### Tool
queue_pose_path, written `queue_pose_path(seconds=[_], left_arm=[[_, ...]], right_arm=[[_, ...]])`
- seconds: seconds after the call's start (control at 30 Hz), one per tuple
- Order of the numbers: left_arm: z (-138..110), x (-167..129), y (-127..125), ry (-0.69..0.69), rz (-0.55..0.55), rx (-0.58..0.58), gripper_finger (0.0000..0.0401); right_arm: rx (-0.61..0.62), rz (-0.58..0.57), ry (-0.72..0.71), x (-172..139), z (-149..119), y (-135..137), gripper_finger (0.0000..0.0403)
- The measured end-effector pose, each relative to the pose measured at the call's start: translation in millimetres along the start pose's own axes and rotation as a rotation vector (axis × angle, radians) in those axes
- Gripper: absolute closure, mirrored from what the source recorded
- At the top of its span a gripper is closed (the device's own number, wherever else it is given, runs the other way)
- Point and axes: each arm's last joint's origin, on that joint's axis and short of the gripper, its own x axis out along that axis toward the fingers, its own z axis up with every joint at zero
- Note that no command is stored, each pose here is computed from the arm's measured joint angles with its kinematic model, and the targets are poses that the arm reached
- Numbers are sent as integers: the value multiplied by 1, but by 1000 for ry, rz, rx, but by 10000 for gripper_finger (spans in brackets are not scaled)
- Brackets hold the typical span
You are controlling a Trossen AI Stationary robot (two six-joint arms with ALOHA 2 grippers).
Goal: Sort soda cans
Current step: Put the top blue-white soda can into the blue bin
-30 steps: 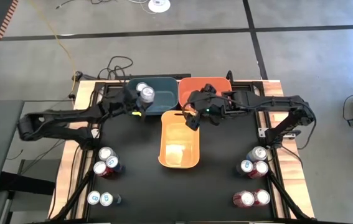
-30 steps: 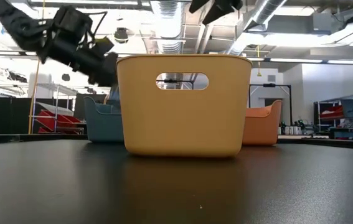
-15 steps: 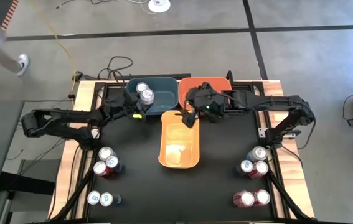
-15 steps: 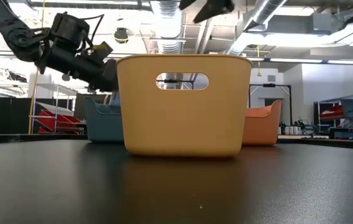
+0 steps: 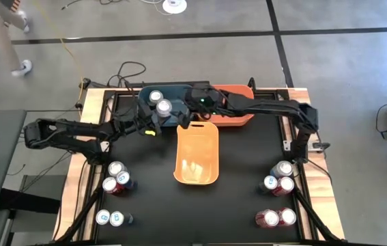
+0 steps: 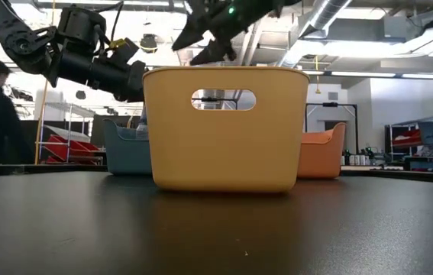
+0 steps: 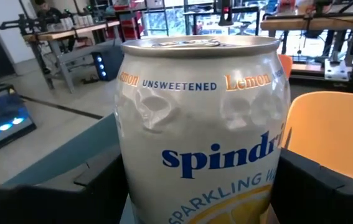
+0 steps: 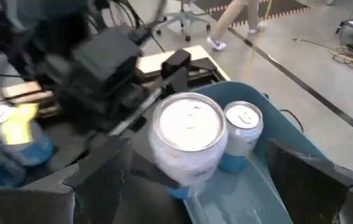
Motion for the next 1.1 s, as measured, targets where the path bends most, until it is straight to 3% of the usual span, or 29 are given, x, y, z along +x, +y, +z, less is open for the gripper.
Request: queue_pose_path(seconds=[0.33, 0.57, 0.87, 1.1], left_arm=[[0, 0, 2, -1, 6, 44, 99], [0, 0, 2, 0, 3, 47, 99], [-2, 0, 2, 13, 4, 33, 99], [-2, 0, 2, 13, 1, 23, 99]], right_arm=[[-67, 12, -26, 42, -22, -1, 24], [-76, 57, -95, 42, -15, 0, 27], [-51, 124, -78, 52, -22, -7, 87], [-35, 128, -100, 59, -25, -6, 82]])
